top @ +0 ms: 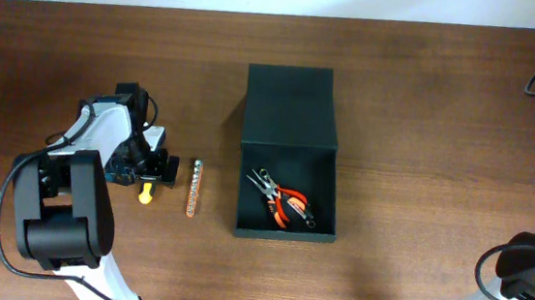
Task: Pack container
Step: 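Descend the left gripper around the screwdriver shaft, then close the left gripper on the yellow screwdriver and lift it, then carry the screwdriver with the left gripper over the box and lower it, then open the left gripper and raise it out of the box, then move the left gripper over the orange socket rail and align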
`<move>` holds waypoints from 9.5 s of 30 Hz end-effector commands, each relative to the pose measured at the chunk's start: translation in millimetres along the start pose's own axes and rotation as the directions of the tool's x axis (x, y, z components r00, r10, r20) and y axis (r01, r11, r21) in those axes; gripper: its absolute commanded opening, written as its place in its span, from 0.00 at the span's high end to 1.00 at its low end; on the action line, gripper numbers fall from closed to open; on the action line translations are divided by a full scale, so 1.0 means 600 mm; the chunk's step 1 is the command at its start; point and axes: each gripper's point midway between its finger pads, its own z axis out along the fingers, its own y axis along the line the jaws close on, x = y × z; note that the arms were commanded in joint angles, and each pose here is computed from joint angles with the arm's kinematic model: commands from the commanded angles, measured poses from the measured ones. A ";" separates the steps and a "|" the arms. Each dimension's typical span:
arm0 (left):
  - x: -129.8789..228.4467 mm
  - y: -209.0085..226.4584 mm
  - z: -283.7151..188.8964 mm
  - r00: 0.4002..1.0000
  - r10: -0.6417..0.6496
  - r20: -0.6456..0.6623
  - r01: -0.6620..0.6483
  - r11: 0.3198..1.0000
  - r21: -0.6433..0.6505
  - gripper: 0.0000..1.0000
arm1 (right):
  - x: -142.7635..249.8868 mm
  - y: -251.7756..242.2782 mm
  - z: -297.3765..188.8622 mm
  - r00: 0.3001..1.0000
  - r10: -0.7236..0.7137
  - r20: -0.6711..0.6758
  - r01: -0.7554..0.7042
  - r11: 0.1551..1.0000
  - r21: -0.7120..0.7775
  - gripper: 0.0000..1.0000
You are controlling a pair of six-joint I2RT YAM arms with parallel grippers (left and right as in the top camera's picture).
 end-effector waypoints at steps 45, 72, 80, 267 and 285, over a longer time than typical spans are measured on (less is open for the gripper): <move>0.012 0.000 0.005 0.999 -0.012 -0.040 0.011 1.000 -0.007 0.01 | 0.000 -0.002 0.001 1.000 0.011 -0.003 -0.011 1.000 0.000 0.01; -0.002 -0.005 0.005 1.000 -0.016 -0.006 0.016 1.000 0.009 0.01 | 0.000 -0.002 0.001 1.000 0.011 -0.003 -0.011 1.000 0.000 0.01; -0.002 -0.005 0.005 1.000 -0.016 -0.006 0.016 1.000 0.010 0.01 | 0.000 -0.002 0.001 1.000 0.011 -0.003 -0.011 1.000 0.000 0.01; 0.044 -0.174 -0.324 0.995 0.021 0.100 -0.015 0.998 -0.066 0.01 | 0.000 -0.002 0.001 1.000 0.011 -0.003 -0.011 1.000 0.000 0.01; 0.032 -0.174 -0.108 0.975 -0.031 0.220 0.033 0.999 -0.004 0.01 | 0.000 -0.002 0.001 1.000 0.011 -0.003 -0.011 1.000 0.000 0.01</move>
